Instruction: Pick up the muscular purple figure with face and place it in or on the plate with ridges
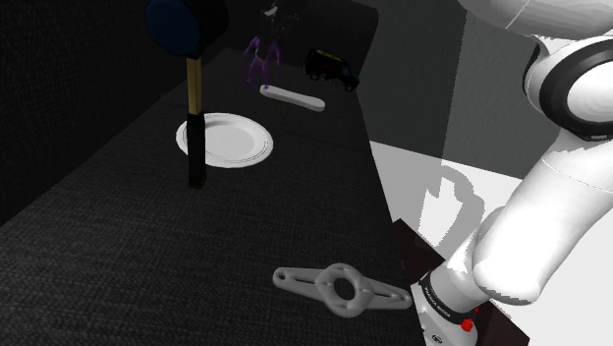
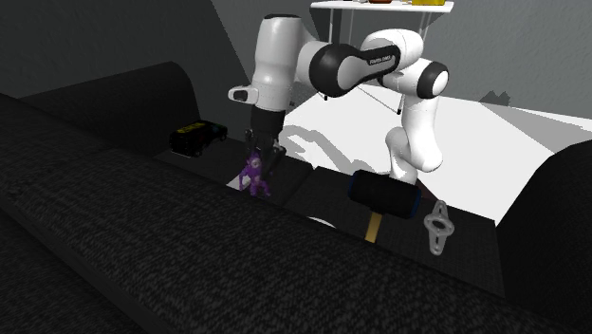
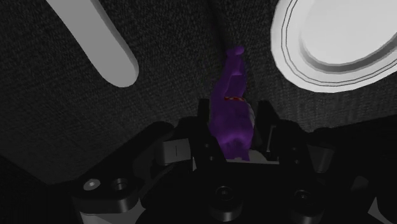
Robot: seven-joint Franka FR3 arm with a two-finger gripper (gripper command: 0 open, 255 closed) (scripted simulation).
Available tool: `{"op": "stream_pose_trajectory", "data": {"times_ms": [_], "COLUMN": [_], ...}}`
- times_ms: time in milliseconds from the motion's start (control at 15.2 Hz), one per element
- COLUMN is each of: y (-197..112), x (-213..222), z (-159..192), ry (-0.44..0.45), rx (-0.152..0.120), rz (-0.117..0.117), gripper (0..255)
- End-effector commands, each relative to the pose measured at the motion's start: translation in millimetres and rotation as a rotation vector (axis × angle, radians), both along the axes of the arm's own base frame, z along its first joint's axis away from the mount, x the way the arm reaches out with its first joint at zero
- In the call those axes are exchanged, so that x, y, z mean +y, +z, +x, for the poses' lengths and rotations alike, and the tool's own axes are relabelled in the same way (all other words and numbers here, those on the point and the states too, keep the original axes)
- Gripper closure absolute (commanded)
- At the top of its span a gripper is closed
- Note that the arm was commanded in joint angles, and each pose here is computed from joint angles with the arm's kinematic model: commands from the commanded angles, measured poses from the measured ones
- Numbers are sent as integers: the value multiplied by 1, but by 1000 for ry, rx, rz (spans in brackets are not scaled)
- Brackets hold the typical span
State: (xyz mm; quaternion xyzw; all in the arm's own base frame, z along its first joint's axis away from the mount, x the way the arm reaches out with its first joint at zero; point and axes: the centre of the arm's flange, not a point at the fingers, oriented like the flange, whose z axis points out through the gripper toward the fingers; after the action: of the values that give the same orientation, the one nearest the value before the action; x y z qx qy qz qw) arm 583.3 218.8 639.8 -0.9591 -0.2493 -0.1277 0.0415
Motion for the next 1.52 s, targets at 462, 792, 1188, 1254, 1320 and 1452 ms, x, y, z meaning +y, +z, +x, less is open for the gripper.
{"op": "stream_pose_trajectory", "data": {"times_ms": [462,792,1188,1254,1320,1452], "y": [5,2,-30,-35,-40,-51], "x": [91,123,123,123,123,123], "z": [-77,-104,-104,-104,-104,-104], "ry": [0,0,0,0,0,0], "rx": [0,0,0,0,0,0], "rz": [0,0,0,0,0,0], "gripper": [255,255,255,255,255,255]}}
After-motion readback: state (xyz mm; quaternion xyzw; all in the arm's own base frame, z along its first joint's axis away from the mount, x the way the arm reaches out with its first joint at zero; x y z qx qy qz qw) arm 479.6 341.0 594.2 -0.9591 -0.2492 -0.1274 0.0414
